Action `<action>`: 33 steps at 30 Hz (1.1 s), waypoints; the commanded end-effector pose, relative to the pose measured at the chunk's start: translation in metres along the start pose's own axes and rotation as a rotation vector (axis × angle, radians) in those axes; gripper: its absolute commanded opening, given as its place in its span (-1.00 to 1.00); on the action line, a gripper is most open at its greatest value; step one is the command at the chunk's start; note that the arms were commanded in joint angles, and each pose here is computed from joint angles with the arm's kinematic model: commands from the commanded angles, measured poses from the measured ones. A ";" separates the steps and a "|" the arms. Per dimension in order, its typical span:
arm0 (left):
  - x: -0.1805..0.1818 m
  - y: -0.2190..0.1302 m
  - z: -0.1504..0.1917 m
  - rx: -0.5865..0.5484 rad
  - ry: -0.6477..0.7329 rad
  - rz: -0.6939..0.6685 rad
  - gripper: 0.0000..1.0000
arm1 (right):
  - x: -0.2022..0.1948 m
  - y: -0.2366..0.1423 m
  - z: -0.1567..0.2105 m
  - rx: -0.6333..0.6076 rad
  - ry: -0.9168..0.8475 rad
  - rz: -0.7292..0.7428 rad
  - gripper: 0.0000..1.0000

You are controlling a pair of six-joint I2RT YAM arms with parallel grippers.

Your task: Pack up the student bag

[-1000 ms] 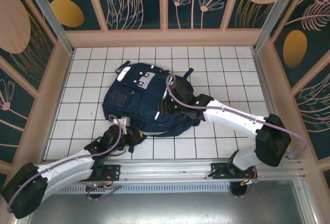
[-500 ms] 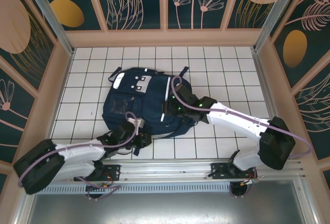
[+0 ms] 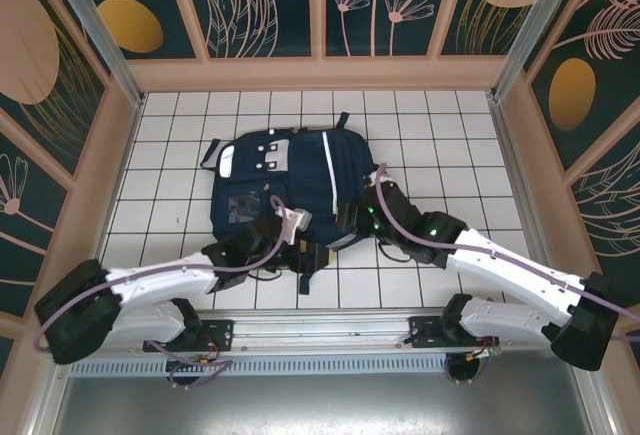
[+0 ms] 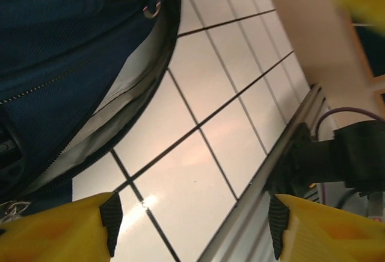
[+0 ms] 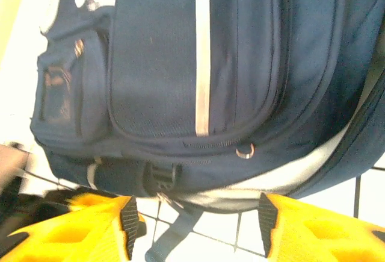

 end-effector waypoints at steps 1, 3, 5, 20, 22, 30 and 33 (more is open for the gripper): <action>0.017 -0.020 0.013 0.003 -0.034 -0.112 0.39 | 0.003 0.009 0.025 0.066 -0.057 -0.024 0.06; 0.017 -0.035 0.012 -0.045 -0.053 -0.144 0.41 | 0.012 0.016 0.037 0.079 -0.107 -0.060 0.03; 0.015 -0.047 0.009 -0.096 -0.078 -0.172 0.41 | 0.020 0.023 0.046 0.092 -0.142 -0.067 0.00; 0.024 -0.086 -0.008 -0.397 -0.240 -0.412 0.45 | 0.058 0.101 0.095 0.182 -0.161 -0.095 -0.02; 0.028 -0.085 -0.006 -0.392 -0.247 -0.424 0.45 | 0.057 0.108 0.098 0.182 -0.161 -0.070 -0.05; 0.033 -0.088 -0.004 -0.411 -0.259 -0.432 0.44 | 0.062 0.116 0.089 0.138 -0.181 -0.007 -0.22; 0.033 -0.089 -0.004 -0.418 -0.257 -0.434 0.44 | 0.064 0.120 0.092 0.148 -0.191 -0.005 -0.22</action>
Point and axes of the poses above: each hand's point on the last joint's axis, 136 mm out from that joint toward the fingers, its own y axis out along the fingers, its own x axis along the line the jaws close on, z = x × y, the point moved 9 cm from there along -y, back along the fingers, and after that the axes turned 11 degrees about -y, right-handed, at the moved point
